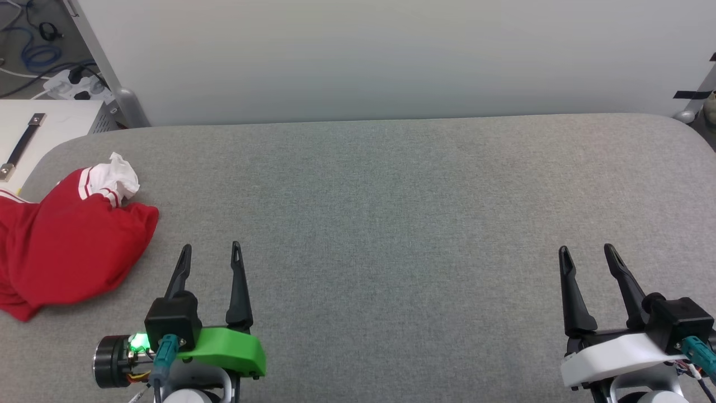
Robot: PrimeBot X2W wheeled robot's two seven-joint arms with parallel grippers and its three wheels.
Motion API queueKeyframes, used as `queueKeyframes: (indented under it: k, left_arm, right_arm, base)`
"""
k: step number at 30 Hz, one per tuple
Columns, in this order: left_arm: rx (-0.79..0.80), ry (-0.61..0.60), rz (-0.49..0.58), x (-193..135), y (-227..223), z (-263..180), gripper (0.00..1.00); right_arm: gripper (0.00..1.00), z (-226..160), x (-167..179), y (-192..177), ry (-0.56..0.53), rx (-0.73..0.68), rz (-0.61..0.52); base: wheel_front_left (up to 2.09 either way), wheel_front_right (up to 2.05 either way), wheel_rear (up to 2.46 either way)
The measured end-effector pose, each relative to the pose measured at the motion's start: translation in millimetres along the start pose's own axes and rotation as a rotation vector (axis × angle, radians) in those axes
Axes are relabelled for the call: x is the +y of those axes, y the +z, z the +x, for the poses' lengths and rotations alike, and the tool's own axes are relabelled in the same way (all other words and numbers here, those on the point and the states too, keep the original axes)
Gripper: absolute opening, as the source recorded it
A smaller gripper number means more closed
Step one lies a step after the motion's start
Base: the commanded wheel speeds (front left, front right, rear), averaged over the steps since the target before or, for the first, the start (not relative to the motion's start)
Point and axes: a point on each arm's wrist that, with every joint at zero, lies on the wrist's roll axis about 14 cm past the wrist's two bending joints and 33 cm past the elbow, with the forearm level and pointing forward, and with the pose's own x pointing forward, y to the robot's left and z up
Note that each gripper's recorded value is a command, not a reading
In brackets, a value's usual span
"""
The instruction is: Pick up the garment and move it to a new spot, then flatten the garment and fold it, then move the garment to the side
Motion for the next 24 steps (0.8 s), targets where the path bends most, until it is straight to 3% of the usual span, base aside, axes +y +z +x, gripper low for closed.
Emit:
queueKeyframes:
  k: [24]
  left_arm:
    - [-0.035, 0.001, 0.003, -2.7, 2.8, -3.2, 1.0]
  right_arm:
    - [1.0, -1.1, 4.5, 6.0, 0.012, -0.046, 0.011]
  base:
    - [0.0, 0.0, 0.0]
